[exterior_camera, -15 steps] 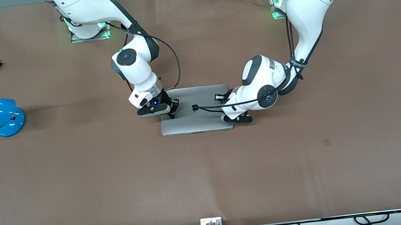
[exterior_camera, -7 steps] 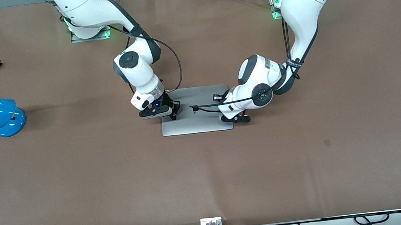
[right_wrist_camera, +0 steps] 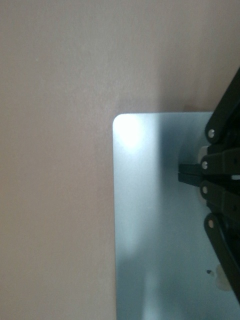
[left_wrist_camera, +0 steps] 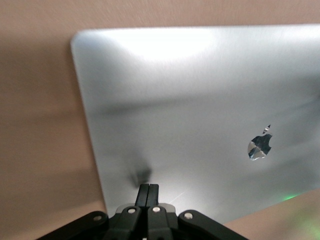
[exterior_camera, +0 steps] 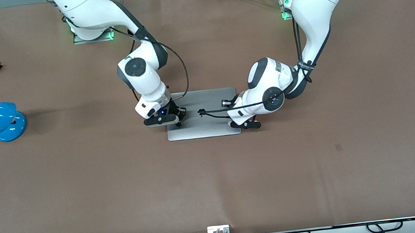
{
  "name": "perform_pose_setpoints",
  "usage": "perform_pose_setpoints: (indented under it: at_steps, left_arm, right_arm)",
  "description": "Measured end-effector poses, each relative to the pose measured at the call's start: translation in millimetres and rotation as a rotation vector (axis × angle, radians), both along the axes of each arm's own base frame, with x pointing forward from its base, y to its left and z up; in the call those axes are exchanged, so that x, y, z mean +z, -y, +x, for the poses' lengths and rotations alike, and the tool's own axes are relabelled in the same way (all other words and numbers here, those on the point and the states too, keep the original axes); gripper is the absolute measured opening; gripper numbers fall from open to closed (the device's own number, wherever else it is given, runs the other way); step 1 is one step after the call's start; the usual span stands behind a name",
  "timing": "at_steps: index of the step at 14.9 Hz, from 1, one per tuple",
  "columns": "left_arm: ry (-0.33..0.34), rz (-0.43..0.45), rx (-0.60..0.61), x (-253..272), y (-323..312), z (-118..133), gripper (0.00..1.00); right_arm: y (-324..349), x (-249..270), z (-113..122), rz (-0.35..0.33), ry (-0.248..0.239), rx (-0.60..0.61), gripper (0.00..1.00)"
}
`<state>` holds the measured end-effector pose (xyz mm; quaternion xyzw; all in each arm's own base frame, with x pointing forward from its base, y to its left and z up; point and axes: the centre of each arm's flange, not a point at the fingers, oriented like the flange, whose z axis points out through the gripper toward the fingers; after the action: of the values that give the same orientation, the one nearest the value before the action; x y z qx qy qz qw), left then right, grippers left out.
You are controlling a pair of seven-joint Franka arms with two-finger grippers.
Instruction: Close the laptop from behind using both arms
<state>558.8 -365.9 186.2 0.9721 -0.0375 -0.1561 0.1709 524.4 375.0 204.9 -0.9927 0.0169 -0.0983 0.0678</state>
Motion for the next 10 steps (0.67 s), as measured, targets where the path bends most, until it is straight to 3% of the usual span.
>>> perform_pose_setpoints:
  at_steps: [4, 9, 10]
  left_arm:
    - [-0.035, 0.028, -0.026, 66.5, -31.3, 13.6, 0.01]
    - [-0.047, 0.031, -0.09, 175.4, -142.4, 33.6, 0.01]
    - [-0.044, 0.03, -0.087, 195.8, -168.4, 35.3, 0.01]
  right_arm:
    - [-5.9, 77.2, 40.2, -0.08, -0.109, -0.022, 0.01]
    - [27.9, 158.6, 55.7, -0.188, -0.278, -0.079, 0.01]
    - [44.0, 176.7, 58.8, -0.208, -0.316, -0.097, 0.07]
